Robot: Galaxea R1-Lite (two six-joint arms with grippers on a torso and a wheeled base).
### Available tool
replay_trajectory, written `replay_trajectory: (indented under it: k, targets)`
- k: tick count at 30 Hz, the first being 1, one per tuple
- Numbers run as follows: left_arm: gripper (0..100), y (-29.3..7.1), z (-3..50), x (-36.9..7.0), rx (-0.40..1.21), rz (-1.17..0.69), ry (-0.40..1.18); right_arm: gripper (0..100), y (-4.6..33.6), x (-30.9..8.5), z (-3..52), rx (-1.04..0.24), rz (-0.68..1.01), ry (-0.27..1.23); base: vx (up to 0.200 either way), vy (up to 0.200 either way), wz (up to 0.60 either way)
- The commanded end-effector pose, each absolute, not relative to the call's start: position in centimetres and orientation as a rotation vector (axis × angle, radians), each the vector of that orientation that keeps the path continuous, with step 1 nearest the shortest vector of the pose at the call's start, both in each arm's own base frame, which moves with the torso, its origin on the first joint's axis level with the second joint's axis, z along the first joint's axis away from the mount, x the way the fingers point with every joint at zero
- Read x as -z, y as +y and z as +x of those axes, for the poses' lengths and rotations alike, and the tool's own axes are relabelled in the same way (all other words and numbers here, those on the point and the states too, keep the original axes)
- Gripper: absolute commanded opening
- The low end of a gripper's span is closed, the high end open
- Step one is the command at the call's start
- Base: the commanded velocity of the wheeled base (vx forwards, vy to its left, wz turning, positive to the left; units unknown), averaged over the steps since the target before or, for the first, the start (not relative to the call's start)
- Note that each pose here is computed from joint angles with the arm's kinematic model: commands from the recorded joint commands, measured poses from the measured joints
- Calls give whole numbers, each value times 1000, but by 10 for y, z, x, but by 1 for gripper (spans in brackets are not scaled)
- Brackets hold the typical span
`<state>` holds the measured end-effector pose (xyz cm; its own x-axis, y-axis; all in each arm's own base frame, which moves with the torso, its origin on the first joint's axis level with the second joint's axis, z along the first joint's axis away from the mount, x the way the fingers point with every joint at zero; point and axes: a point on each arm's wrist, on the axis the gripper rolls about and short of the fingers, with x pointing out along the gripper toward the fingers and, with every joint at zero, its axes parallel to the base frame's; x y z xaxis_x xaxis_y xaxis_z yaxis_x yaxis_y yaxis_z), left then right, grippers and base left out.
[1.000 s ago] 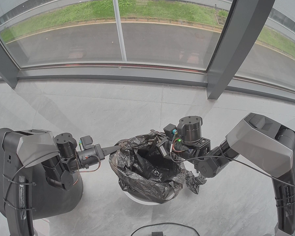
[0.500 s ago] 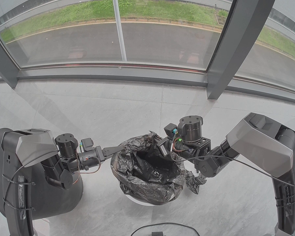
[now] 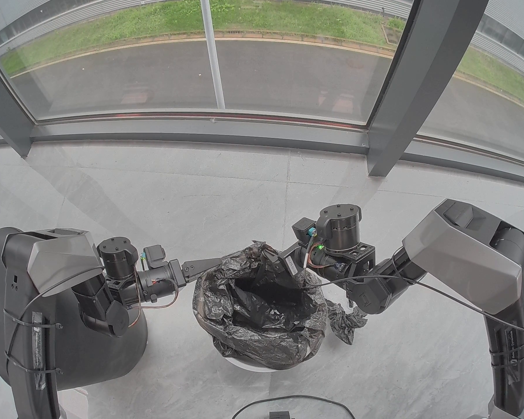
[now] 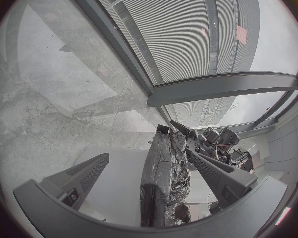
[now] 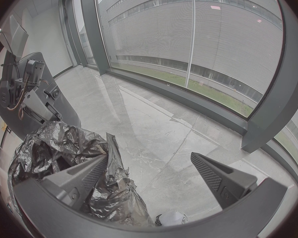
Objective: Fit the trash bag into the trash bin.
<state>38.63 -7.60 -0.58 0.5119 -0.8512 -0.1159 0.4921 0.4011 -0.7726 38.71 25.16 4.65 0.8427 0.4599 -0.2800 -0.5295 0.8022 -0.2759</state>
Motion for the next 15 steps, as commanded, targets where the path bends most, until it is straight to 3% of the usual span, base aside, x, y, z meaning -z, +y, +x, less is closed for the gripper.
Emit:
replay_trajectory:
  k: [1, 15]
  targets:
    - [100, -76, 385, 3, 910, -746, 544, 100, 251, -57, 385, -532, -348, 184, 0, 0, 0]
    - [100, -87, 367, -1, 967, -682, 496, 100, 271, -59, 335, -628, -280, 260, 0, 0, 0]
